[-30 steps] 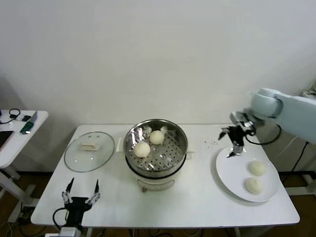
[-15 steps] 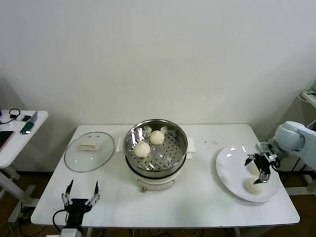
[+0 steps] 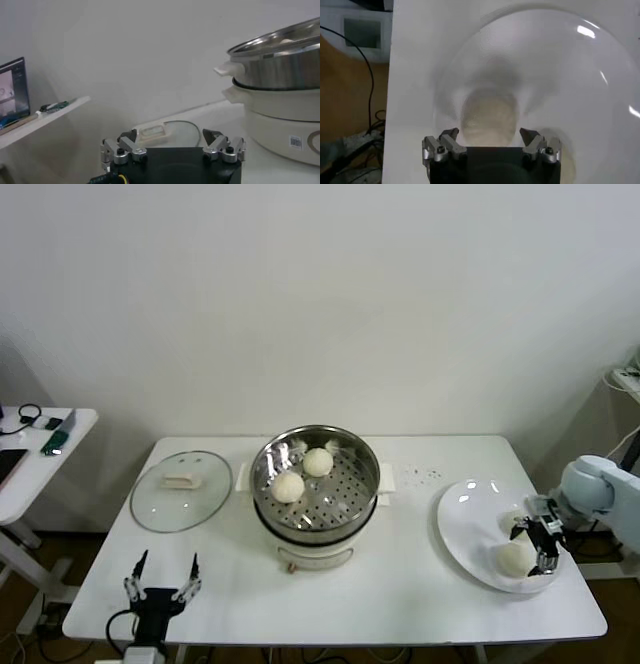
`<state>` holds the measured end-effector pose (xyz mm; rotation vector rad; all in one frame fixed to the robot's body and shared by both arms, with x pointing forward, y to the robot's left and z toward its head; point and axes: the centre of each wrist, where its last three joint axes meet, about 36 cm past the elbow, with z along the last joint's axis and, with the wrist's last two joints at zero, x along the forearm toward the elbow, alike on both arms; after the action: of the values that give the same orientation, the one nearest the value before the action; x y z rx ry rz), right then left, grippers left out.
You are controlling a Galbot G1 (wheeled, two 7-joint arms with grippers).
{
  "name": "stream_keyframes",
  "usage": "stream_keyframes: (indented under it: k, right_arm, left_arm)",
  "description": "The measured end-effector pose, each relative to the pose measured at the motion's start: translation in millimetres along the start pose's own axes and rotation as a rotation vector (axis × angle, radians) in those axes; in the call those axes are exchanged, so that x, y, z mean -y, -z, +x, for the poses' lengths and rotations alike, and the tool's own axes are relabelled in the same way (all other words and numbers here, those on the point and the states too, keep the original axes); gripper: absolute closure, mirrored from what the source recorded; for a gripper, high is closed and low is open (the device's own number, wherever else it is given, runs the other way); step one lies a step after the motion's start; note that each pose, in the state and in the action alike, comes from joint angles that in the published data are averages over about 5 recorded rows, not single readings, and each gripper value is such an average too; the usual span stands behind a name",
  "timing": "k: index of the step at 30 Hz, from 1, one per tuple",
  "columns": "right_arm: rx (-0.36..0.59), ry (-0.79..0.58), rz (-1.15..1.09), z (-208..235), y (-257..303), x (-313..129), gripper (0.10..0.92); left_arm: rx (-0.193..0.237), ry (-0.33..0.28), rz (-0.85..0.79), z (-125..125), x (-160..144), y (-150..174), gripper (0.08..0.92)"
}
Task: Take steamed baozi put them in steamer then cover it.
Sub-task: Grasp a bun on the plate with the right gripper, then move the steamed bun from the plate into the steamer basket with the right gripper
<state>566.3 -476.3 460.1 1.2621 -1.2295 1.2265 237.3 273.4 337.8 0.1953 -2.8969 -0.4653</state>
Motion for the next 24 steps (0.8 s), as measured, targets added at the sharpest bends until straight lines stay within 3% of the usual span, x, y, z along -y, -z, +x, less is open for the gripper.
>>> stream_keyframes:
  k: [7,15,24]
  right_arm:
    - [0.005,0.012,0.005,-10.4,6.1,4.5,0.203]
    - [0.002,0.019,0.001,-10.2,3.5,6.7,0.295]
    - [0.015,0.01,0.014,2.3,3.8,10.3,0.318]
  left_arm:
    - [-0.001,0.0,-0.002,-2.2,1.5,0.3,0.177]
    - [0.001,0.001,-0.001,-3.8,2.0,1.4,0.177]
    - [0.0,-0.001,-0.001,-3.3,2.5,1.1,0.177]
